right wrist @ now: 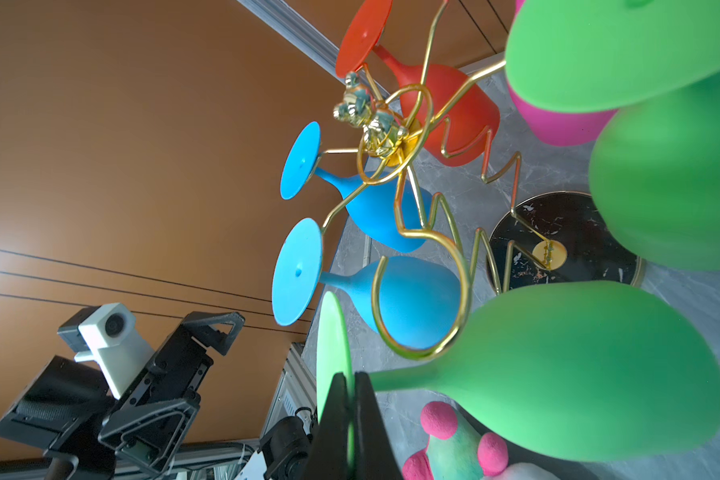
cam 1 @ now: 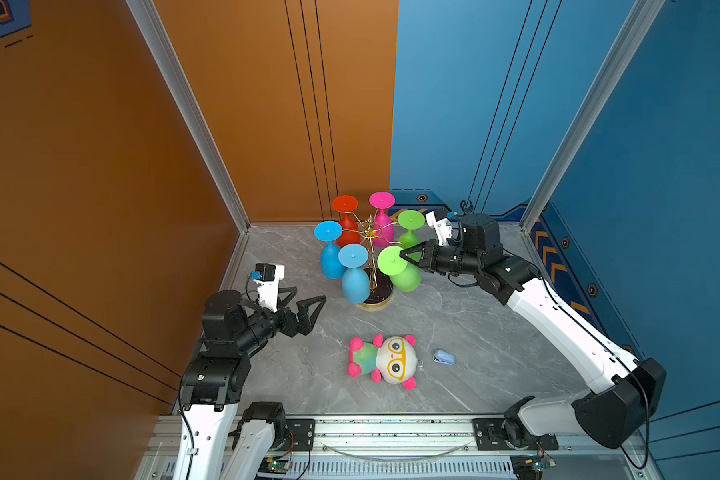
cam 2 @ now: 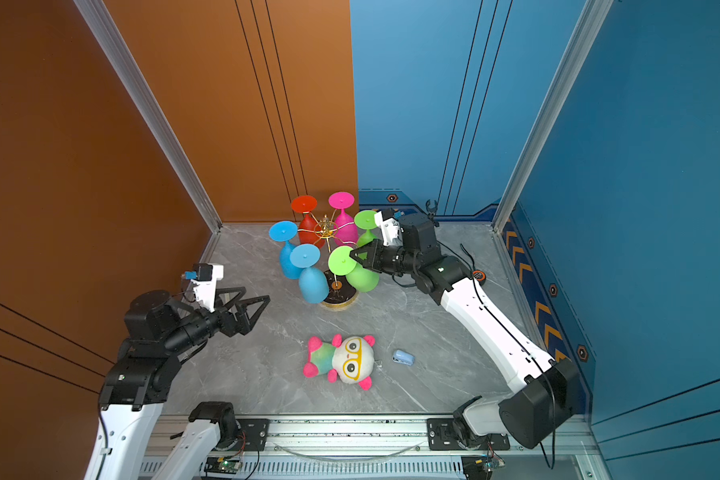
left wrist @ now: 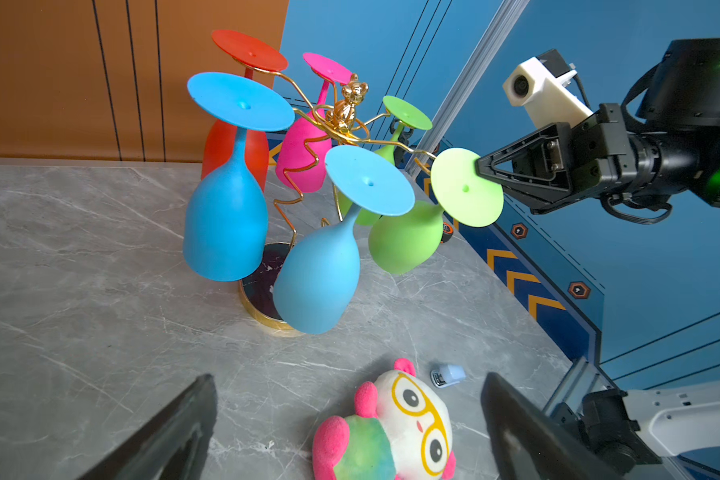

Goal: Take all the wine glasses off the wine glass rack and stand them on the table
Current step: 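Pull the green glass off the rack while the left gripper reaches toward it, then grasp the green glass's foot with the left gripper beside the right gripper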

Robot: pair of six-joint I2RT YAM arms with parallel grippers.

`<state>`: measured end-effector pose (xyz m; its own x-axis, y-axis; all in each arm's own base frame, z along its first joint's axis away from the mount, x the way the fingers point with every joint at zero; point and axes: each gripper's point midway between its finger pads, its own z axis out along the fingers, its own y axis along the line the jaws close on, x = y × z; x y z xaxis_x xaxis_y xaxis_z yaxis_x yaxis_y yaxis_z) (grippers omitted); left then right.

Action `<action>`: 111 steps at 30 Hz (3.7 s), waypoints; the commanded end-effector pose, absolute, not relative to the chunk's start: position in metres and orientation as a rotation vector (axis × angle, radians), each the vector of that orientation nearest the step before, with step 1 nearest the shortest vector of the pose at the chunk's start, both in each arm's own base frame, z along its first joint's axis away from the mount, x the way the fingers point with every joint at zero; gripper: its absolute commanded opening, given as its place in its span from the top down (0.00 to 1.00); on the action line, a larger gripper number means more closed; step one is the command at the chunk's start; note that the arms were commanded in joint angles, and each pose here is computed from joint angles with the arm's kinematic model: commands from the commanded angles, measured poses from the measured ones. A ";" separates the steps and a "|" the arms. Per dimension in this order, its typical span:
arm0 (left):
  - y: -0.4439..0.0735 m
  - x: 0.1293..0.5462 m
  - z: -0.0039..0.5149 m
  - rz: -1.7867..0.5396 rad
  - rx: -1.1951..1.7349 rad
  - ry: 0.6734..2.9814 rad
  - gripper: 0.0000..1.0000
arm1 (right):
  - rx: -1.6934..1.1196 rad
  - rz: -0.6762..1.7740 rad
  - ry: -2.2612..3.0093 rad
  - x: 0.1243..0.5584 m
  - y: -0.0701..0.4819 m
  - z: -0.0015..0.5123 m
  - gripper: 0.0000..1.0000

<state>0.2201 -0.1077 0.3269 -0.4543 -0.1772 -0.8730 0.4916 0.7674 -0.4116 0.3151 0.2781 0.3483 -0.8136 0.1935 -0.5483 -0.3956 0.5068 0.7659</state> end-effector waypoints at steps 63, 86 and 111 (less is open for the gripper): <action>-0.283 0.185 0.330 -1.549 0.661 1.932 0.84 | -0.673 1.431 2.002 0.207 0.284 0.341 1.00; -0.295 0.187 0.328 -1.620 0.713 1.914 1.00 | -0.534 1.351 2.078 0.204 0.246 0.336 0.58; -0.291 0.148 0.275 -0.908 1.169 1.596 1.00 | -0.085 1.109 2.330 0.272 0.189 0.293 0.26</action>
<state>0.1421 -0.2956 0.2910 -0.2756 0.1947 -0.9413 0.9467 0.2250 -0.2306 0.2687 0.1922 0.2858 -0.8454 0.1647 -0.5082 -0.2986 0.6432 0.7051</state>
